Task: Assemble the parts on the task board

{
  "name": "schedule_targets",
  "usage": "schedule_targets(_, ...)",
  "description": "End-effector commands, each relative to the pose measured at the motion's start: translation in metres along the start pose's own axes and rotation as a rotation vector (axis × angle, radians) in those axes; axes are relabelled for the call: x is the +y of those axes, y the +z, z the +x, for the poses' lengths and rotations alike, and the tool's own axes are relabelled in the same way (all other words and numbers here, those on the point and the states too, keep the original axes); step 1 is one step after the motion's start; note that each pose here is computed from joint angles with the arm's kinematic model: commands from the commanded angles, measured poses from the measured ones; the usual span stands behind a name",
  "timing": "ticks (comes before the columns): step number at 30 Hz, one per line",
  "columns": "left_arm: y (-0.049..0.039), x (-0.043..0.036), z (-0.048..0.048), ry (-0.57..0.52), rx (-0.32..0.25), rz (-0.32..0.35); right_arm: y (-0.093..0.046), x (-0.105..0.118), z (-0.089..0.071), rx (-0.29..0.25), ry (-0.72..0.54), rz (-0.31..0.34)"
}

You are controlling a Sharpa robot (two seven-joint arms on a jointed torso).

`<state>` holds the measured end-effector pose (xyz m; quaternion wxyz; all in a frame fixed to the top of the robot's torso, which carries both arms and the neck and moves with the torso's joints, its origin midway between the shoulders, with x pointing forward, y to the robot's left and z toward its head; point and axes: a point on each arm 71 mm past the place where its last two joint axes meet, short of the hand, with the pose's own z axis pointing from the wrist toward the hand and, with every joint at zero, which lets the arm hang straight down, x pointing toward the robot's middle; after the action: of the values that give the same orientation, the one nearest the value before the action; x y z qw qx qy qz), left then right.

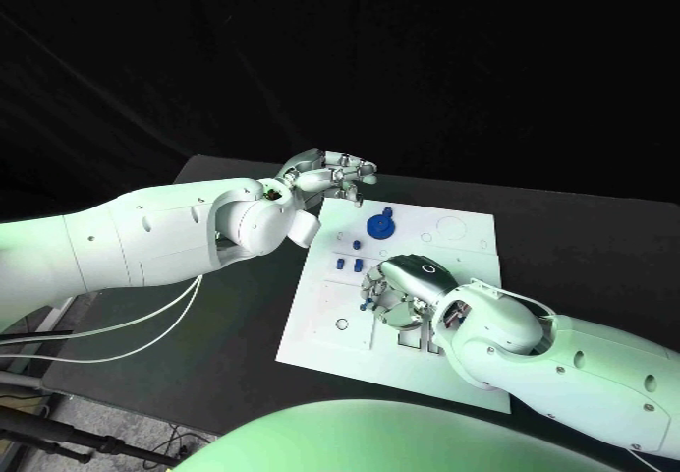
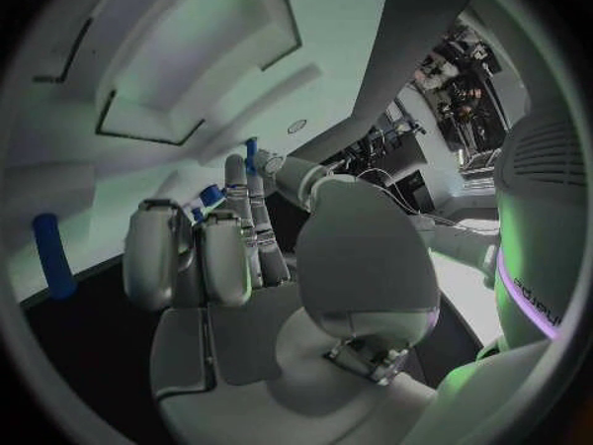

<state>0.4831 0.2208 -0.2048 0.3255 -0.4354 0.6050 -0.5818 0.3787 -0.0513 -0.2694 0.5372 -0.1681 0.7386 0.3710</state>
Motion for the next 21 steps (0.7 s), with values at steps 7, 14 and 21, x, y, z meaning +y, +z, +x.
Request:
schedule_targets(7,0.0003,-0.0013,0.0018,0.000,0.019,0.006,0.0013,0.0013,0.0045,0.031,-0.036,0.000)
schedule_targets(14,0.0001,-0.0013,0.0016,0.000,0.018,0.006,0.0018,0.0060,0.0073,0.037,-0.038,-0.012)
schedule_targets(21,0.0000,-0.0014,0.0019,0.000,0.019,0.006,0.0032,0.0077,0.0092,0.047,-0.040,-0.015)
